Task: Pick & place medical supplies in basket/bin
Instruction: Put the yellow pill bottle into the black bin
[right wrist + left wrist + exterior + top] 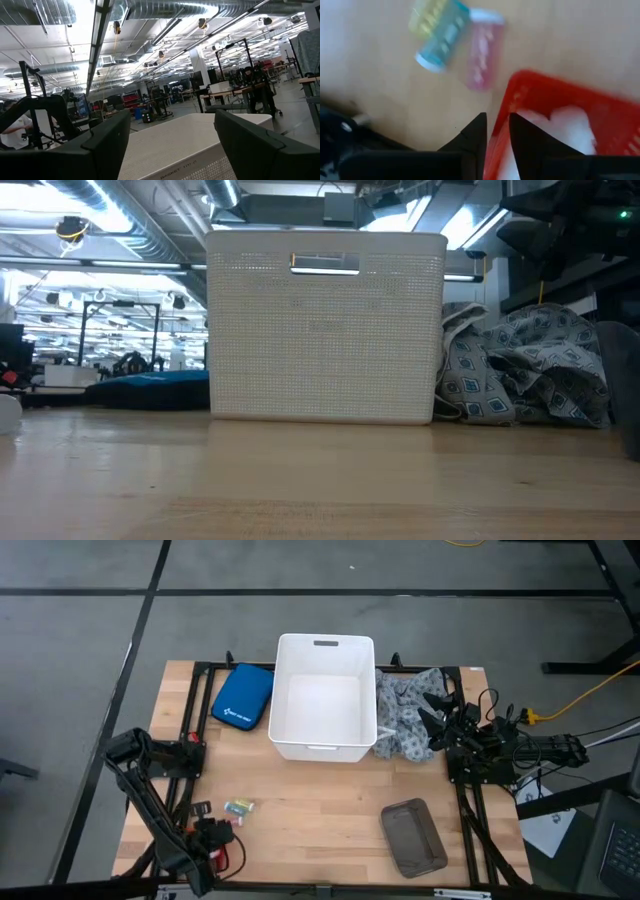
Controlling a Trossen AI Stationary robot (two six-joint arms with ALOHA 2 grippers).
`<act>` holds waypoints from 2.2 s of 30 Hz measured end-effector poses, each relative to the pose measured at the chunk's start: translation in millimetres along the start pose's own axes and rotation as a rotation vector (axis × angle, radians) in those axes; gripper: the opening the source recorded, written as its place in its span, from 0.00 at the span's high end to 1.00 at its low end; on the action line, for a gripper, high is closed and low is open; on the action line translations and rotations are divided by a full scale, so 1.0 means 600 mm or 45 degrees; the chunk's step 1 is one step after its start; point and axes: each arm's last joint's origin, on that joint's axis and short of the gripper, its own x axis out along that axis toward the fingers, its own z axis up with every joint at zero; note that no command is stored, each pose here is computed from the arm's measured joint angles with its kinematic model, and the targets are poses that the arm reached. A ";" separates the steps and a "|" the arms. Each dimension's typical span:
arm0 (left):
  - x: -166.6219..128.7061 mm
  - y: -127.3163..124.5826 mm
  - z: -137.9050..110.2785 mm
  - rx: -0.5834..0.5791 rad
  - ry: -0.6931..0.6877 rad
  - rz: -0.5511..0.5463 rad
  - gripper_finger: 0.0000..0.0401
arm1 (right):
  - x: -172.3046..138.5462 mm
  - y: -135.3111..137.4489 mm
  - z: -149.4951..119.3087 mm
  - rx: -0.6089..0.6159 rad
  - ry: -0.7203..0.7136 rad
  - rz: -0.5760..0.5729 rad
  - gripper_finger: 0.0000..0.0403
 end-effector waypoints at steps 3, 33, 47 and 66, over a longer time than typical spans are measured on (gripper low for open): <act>0.000 0.001 -0.001 0.001 0.015 0.000 0.84 | 0.000 0.000 0.000 0.000 0.000 0.000 0.27; -0.131 0.042 0.099 0.096 -1.328 0.603 0.78 | 0.000 -0.003 0.002 -0.092 -0.019 -0.081 0.27; -0.042 0.089 0.137 0.088 -0.848 0.717 0.77 | 0.000 -0.001 0.002 -0.062 -0.019 -0.031 0.27; -0.039 0.071 0.144 0.382 -0.421 0.168 0.77 | 0.000 0.001 0.002 -0.025 -0.015 0.035 0.27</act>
